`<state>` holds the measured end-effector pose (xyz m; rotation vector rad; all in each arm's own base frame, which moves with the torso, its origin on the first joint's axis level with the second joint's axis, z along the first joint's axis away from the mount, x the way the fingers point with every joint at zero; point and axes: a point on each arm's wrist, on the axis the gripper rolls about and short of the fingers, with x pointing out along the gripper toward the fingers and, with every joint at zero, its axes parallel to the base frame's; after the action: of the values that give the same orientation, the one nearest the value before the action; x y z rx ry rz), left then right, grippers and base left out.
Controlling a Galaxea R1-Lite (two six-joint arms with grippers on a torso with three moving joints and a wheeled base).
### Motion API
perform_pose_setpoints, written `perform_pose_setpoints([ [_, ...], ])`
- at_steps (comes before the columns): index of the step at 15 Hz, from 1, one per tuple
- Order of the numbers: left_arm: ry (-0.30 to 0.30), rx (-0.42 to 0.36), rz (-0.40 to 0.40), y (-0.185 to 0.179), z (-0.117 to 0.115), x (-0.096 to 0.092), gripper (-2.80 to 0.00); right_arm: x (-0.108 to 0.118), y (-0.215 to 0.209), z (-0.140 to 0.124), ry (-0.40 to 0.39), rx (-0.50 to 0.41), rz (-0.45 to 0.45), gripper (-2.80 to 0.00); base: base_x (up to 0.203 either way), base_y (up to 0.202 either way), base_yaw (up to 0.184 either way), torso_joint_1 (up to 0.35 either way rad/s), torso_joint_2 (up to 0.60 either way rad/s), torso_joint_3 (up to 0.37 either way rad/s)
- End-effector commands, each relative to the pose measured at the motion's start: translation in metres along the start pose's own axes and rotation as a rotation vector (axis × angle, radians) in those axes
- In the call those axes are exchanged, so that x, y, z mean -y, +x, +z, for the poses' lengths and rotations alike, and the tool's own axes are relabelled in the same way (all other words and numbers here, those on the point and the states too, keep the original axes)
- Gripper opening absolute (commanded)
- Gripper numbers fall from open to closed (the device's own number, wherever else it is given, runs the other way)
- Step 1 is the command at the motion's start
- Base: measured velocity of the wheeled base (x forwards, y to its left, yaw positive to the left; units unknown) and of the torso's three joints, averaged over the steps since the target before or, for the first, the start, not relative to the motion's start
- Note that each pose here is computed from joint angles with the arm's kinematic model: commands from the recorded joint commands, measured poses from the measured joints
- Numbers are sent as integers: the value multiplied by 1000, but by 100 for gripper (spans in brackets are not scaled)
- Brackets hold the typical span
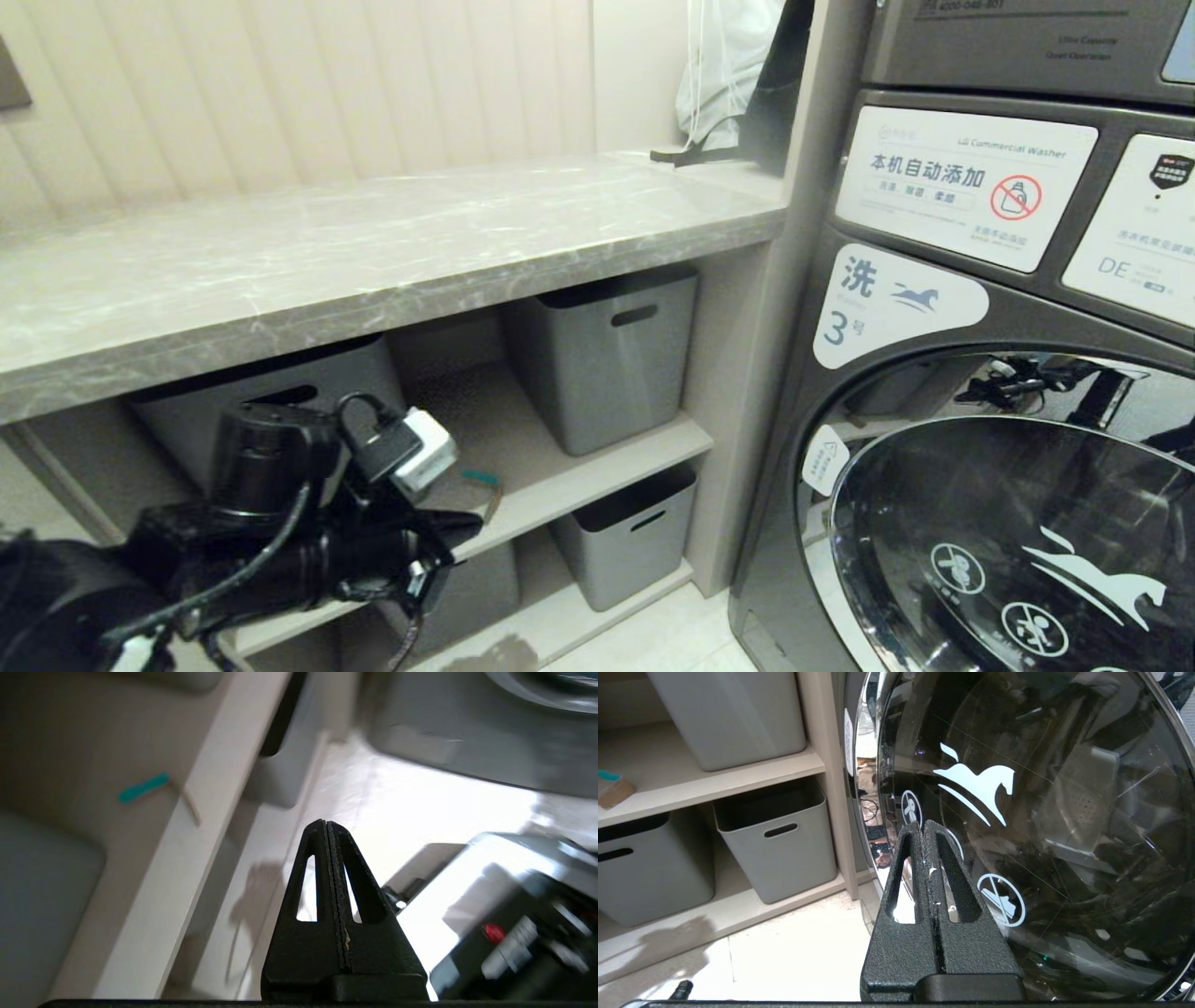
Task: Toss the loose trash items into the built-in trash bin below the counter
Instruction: Pick up the garbage
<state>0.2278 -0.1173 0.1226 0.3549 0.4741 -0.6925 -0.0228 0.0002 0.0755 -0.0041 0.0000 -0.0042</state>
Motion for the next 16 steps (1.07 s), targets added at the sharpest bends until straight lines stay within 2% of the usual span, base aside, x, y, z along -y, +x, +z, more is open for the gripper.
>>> perform_pose_setpoints([
  [1,-23,-85,50,36,-9,12,-280,0,0,0,0,0,0,-280,0,0,0,0,0,0],
  [3,-34,-77,105,43,-10,23,-280,0,0,0,0,0,0,-280,0,0,0,0,0,0],
  [6,-61,-91,195,57,-14,28,-280,0,0,0,0,0,0,-280,0,0,0,0,0,0],
  [9,-86,-145,321,88,-28,35,-280,0,0,0,0,0,0,-280,0,0,0,0,0,0],
  [11,-88,-158,345,104,-32,36,-280,0,0,0,0,0,0,-280,0,0,0,0,0,0],
  [12,-87,-159,348,112,-32,36,-213,0,0,0,0,0,1,-280,0,0,0,0,0,0],
  [13,-87,-156,355,116,-31,35,0,0,0,0,0,0,1,-280,0,0,0,0,0,0],
  [16,-83,-178,414,126,-33,34,0,0,0,0,0,0,0,-280,0,0,0,0,0,0],
])
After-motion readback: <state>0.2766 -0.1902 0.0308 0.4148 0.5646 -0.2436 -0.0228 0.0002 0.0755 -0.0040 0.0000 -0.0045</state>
